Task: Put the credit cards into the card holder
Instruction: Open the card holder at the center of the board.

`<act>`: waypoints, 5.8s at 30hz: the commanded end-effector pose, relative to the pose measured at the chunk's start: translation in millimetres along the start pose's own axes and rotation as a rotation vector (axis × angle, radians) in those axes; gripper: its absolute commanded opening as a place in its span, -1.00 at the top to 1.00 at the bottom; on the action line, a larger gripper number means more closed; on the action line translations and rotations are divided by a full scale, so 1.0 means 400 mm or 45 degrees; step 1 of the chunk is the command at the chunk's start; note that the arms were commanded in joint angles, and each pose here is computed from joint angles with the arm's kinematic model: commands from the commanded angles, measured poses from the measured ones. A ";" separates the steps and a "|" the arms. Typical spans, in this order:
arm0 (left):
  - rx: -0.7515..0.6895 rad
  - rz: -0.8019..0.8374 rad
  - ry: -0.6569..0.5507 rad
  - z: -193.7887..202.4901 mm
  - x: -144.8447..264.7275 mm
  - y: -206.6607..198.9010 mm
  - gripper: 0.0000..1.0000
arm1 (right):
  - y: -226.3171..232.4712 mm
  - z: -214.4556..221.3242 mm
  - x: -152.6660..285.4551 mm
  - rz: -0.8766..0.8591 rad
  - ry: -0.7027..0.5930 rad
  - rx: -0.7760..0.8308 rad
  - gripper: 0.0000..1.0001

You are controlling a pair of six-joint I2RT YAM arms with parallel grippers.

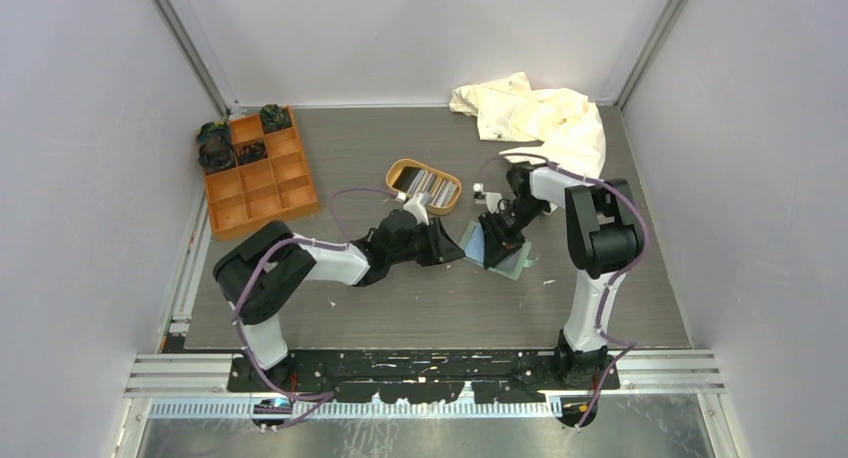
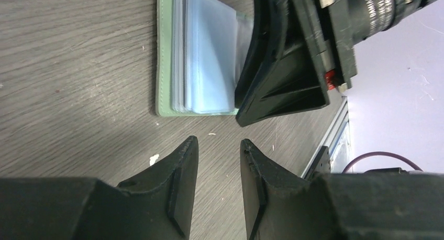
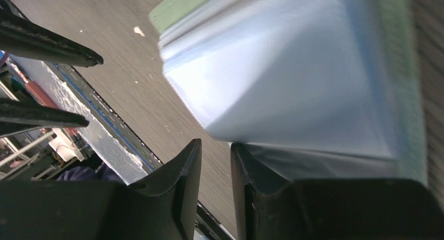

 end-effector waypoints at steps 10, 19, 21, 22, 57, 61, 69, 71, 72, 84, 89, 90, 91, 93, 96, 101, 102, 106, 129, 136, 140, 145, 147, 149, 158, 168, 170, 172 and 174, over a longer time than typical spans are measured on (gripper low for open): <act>-0.253 0.239 -0.071 -0.124 0.046 -0.083 -0.12 | 0.076 -0.032 0.137 0.116 -0.277 0.290 0.14; -0.297 -0.120 0.031 -0.145 0.016 -0.017 -0.11 | -0.056 0.019 0.205 0.554 -0.165 0.157 0.03; -0.327 -0.181 0.062 -0.142 0.015 0.000 -0.11 | -0.075 0.034 0.214 0.545 -0.167 0.104 -0.04; -0.336 -0.195 0.072 -0.140 0.012 0.007 -0.11 | -0.080 0.039 0.216 0.529 -0.173 0.081 -0.08; -0.482 0.048 -0.073 -0.081 0.200 -0.023 -0.03 | -0.030 0.004 0.045 0.137 0.027 0.330 0.84; -0.473 0.001 -0.056 -0.046 0.232 -0.011 -0.03 | 0.015 -0.010 0.003 0.178 0.104 0.516 0.85; -0.527 -0.228 -0.067 -0.008 0.256 -0.008 -0.04 | 0.082 -0.044 -0.025 0.222 0.074 0.640 0.85; -0.548 -0.307 -0.086 -0.016 0.252 0.004 -0.07 | 0.084 -0.050 -0.016 0.242 0.052 0.630 0.79; -0.556 -0.334 -0.080 -0.017 0.250 0.010 -0.13 | 0.085 -0.052 -0.012 0.245 0.046 0.615 0.76; -0.454 -0.591 -0.032 0.014 0.164 0.006 -0.28 | 0.081 -0.052 -0.003 0.203 0.044 0.536 0.67; -0.474 -0.744 -0.007 0.037 0.131 0.013 -0.25 | 0.078 -0.050 -0.005 0.205 0.056 0.524 0.67; -0.466 -0.770 -0.017 0.038 0.130 0.014 -0.24 | 0.077 -0.050 -0.006 0.206 0.057 0.523 0.67; -0.472 -0.777 -0.018 0.041 0.128 0.014 -0.24 | 0.076 -0.051 -0.006 0.206 0.057 0.524 0.67; -0.477 -0.787 -0.020 0.046 0.124 0.013 -0.22 | 0.076 -0.050 -0.007 0.204 0.061 0.519 0.67; -0.485 -0.849 -0.035 0.047 0.123 0.019 -0.21 | 0.075 -0.050 -0.008 0.203 0.064 0.517 0.66; -0.521 -0.883 -0.034 0.048 0.117 0.013 -0.22 | 0.073 -0.048 -0.010 0.201 0.072 0.509 0.67; -0.530 -0.889 -0.040 0.047 0.118 0.011 -0.23 | 0.073 -0.047 -0.011 0.200 0.075 0.509 0.67; -0.561 -0.898 -0.045 0.044 0.121 0.003 -0.27 | 0.072 -0.048 -0.011 0.199 0.077 0.506 0.67; -0.541 -0.869 0.043 0.072 0.095 0.012 -0.19 | 0.072 -0.045 -0.015 0.188 0.089 0.498 0.66; -0.530 -0.836 0.044 0.070 0.096 -0.004 -0.11 | 0.072 -0.042 -0.020 0.170 0.100 0.485 0.67; -0.525 -0.811 0.044 0.072 0.095 -0.012 -0.03 | 0.071 -0.040 -0.025 0.160 0.111 0.477 0.67; -0.523 -0.785 0.034 0.071 0.097 -0.027 0.01 | 0.071 -0.038 -0.029 0.150 0.118 0.470 0.67; -0.519 -0.772 0.030 0.069 0.099 -0.034 0.02 | 0.071 -0.039 -0.031 0.148 0.120 0.468 0.67; -0.513 -0.744 0.028 0.070 0.100 -0.044 0.06 | 0.071 -0.037 -0.033 0.145 0.124 0.466 0.67; -0.477 -0.666 0.015 0.073 0.105 -0.071 0.16 | 0.073 -0.037 -0.035 0.138 0.125 0.464 0.67; -0.455 -0.577 0.013 0.075 0.108 -0.097 0.15 | 0.074 -0.037 -0.038 0.132 0.129 0.462 0.67; -0.460 -0.575 0.023 0.077 0.105 -0.094 0.14 | 0.073 -0.037 -0.037 0.132 0.127 0.462 0.67; -0.466 -0.564 0.033 0.080 0.102 -0.095 0.14 | 0.073 -0.037 -0.037 0.133 0.127 0.462 0.67; -0.463 -0.534 0.052 0.085 0.099 -0.098 0.13 | 0.074 -0.037 -0.037 0.132 0.128 0.463 0.67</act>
Point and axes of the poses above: each gripper's point midway between its finger pads, its own x axis back along the fingers, its own y axis along the line the jaws close on, z = x × y, the point moved 6 cm from there along x, back along the fingers, and after that the axes turned 6 degrees about x, right-handed, at the moved point
